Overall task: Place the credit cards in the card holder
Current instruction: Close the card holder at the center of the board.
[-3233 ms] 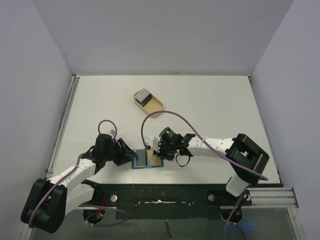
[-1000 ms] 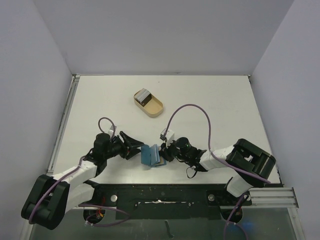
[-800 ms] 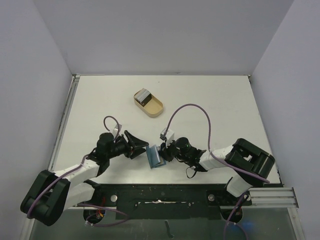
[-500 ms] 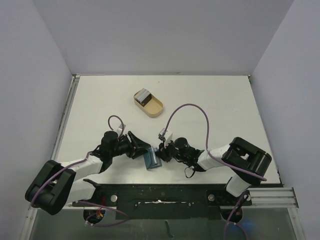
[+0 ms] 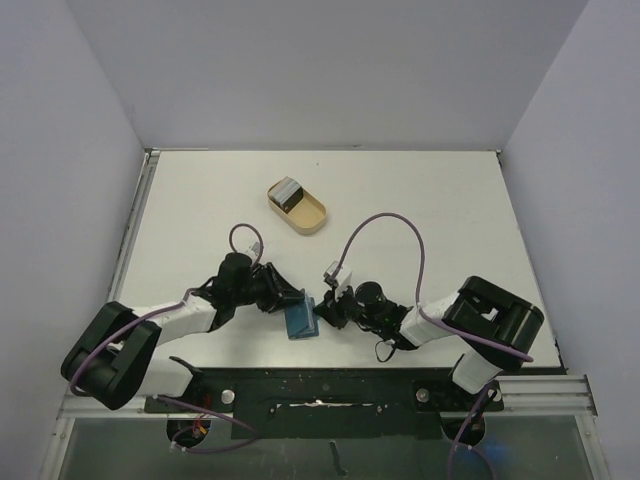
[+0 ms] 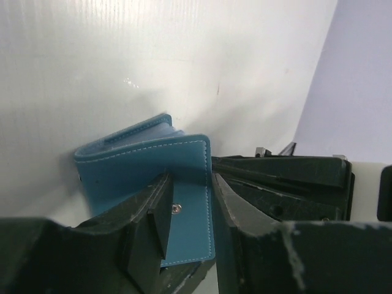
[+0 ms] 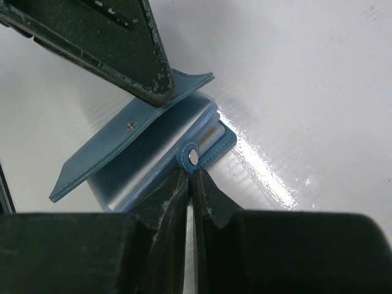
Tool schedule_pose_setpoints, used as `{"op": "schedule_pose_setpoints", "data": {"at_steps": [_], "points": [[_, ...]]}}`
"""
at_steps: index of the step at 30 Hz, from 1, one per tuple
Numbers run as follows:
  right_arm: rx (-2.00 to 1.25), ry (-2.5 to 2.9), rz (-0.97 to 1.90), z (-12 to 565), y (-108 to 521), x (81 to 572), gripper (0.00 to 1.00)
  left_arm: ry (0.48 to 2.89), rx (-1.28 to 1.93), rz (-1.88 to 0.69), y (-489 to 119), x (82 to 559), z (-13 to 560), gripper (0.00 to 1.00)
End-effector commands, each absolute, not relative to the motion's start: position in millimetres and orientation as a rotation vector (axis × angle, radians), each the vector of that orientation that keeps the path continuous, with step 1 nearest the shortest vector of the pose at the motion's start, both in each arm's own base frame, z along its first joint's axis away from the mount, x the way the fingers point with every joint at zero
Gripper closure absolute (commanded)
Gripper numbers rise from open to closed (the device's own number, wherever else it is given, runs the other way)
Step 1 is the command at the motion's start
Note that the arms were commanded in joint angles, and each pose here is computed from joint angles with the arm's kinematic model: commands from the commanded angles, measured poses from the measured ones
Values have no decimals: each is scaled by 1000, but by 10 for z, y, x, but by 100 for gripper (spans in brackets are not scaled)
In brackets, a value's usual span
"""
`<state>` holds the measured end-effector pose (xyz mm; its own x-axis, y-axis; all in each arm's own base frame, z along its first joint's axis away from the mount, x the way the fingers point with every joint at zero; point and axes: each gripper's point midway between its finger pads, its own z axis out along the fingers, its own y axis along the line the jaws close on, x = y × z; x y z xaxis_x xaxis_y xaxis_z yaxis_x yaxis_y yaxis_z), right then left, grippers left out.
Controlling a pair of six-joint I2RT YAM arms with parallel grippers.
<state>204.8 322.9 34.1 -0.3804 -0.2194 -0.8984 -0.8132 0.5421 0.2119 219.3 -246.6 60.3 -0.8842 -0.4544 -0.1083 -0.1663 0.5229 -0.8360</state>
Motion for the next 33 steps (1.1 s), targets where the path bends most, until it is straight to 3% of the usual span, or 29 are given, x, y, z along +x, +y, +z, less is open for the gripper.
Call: {"op": "schedule_pose_setpoints", "data": {"at_steps": [1,21,33], "points": [[-774,1756,867,680,3277,2119,100,2499,-434,-1095,-2402,2304,447,72],[-717,1717,852,759,3127,2097,98,2622,-319,-786,-2369,2268,106,76],[-657,1702,873,845,3073,2088,92,2631,-291,-679,-2310,2282,67,77]]}}
